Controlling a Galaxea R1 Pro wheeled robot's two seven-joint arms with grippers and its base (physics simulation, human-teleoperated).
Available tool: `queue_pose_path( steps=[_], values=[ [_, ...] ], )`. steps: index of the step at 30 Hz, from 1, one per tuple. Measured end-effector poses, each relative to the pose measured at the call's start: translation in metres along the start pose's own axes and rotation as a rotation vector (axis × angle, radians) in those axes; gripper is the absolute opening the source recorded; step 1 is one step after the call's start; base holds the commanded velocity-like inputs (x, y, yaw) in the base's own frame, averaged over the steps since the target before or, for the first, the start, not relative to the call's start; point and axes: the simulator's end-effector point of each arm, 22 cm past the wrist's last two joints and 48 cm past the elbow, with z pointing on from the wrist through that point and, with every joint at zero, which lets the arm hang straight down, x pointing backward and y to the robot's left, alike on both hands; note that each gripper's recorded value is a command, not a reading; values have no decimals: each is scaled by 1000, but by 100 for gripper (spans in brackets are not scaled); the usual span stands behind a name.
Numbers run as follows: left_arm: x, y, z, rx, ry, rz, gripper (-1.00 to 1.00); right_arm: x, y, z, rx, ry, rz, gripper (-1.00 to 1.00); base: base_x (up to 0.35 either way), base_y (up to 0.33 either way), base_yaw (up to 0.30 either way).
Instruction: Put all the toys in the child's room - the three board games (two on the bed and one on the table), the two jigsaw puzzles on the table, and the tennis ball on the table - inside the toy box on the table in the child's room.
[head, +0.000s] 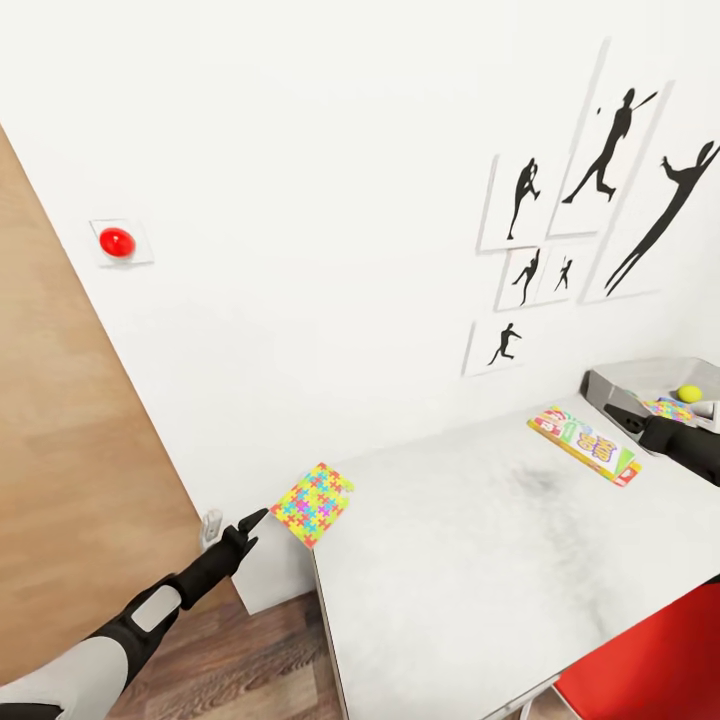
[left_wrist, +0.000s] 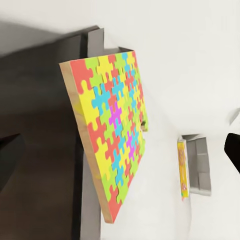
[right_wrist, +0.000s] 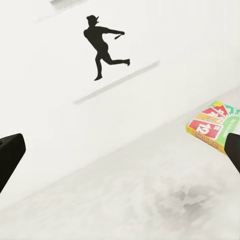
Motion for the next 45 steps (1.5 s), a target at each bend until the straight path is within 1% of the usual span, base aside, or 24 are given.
queue_pose_path(
  steps=[8,14,16,17,23,27,37,43,45],
  values=[
    [0,5,5,1,0,1,100,5,-2,4,0,0,0,100,0,0,-14],
    [-2,12,6,-5,-5,-1,100,9,-3,8,0,0,0,100,0,0,-176],
    [-7,17,4,-12,-23,-13,100,10,-4,9,0,0,0,100,0,0,-190],
    [-14,31,-3,-42,-61,-47,100,11,-4,9,0,1,0,100,0,0,-118],
    [-19,49,-7,-83,-93,-79,100,16,-5,13,0,1,0,100,0,0,-47],
    [-26,57,-9,-93,-108,-82,100,19,-7,15,0,0,0,100,0,0,-20],
    [-28,69,-7,-100,-112,-79,100,27,-10,20,0,0,-1,100,0,0,-191],
    [-29,73,-5,-100,-115,-80,100,30,-11,22,0,0,-1,100,0,0,-63],
    [-29,77,-5,-119,-115,-82,100,30,-11,22,1,0,-1,100,0,0,-11]
  ],
)
